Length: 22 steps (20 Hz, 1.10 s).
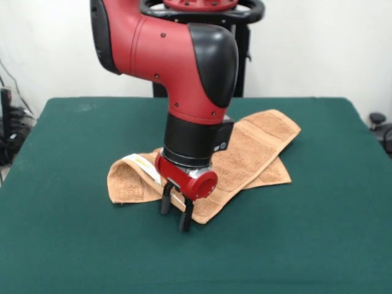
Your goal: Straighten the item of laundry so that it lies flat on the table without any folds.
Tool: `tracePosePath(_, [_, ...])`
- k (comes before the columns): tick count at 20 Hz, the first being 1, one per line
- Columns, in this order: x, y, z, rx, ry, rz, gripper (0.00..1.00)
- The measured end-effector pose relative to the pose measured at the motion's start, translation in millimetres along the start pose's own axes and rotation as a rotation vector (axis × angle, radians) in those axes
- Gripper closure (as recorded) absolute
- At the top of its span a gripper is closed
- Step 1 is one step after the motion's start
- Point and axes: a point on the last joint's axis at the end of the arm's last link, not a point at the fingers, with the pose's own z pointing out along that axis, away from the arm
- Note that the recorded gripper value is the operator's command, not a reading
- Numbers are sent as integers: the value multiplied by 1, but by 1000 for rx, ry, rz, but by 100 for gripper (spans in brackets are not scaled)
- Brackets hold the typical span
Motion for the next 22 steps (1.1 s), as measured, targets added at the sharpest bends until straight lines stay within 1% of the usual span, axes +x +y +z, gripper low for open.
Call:
tracePosePath(9, [-9,2,-4,-5,32,32,0])
tracePosePath(16, [-22,19,-28,-39,7,31,0])
tracePosePath(17, [-26,24,-35,-50,-3,31,0])
tracePosePath(22, [-38,35,-52,-73,-26,37,0])
